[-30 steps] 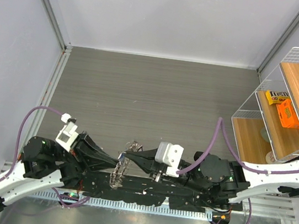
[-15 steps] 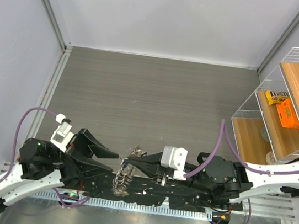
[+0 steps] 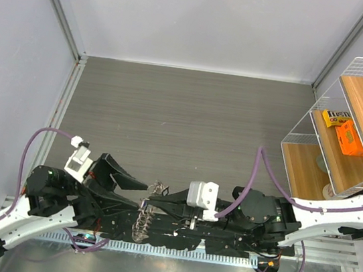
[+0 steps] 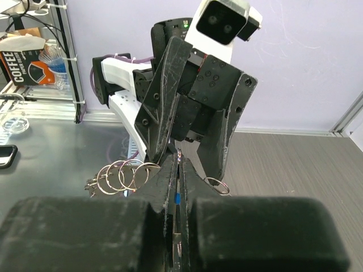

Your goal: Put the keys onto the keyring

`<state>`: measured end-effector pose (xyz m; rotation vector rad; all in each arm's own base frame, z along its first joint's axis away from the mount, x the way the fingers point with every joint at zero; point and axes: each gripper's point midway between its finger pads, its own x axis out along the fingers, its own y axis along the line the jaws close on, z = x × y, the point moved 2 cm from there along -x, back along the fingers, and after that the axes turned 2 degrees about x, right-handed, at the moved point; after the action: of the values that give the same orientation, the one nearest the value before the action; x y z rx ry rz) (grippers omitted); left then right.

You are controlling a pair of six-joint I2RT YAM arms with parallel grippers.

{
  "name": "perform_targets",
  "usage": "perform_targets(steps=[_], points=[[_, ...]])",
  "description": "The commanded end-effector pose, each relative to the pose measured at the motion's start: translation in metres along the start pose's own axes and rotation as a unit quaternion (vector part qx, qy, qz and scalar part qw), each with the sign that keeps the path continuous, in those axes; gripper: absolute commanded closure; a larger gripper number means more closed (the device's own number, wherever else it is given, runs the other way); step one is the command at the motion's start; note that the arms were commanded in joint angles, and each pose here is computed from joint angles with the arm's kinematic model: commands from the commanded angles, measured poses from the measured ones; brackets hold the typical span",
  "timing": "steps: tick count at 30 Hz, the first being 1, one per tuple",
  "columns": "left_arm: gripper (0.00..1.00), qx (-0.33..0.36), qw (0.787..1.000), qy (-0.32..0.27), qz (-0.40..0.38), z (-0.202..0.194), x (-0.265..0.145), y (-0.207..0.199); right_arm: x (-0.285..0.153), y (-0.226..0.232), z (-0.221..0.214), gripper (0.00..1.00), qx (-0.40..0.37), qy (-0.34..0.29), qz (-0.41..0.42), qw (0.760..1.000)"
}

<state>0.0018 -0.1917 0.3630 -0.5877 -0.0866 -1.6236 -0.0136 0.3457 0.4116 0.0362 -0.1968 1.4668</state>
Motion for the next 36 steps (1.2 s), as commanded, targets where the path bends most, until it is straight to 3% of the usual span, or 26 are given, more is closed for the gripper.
perform_targets(steps=[1,13,18,29,36], points=[[0.42,0.024,0.999,-0.031,-0.033,0.025,0.003,-0.017,0.004,-0.004,0.034,0.95,0.023,-0.056,-0.006,0.998],[0.43,0.026,0.998,-0.032,-0.037,0.025,0.002,-0.020,0.014,-0.002,0.031,0.95,0.025,-0.050,-0.005,0.998],[0.54,0.026,0.999,-0.026,-0.040,0.023,0.001,-0.020,0.015,-0.003,0.033,0.94,0.024,-0.055,-0.007,0.998],[0.55,0.022,0.999,-0.021,-0.041,0.019,0.003,-0.018,0.019,-0.005,0.035,0.95,0.022,-0.055,-0.009,0.998],[0.71,0.018,0.999,-0.012,-0.047,0.016,0.006,-0.017,0.020,-0.006,0.035,0.95,0.021,-0.056,-0.011,0.998]])
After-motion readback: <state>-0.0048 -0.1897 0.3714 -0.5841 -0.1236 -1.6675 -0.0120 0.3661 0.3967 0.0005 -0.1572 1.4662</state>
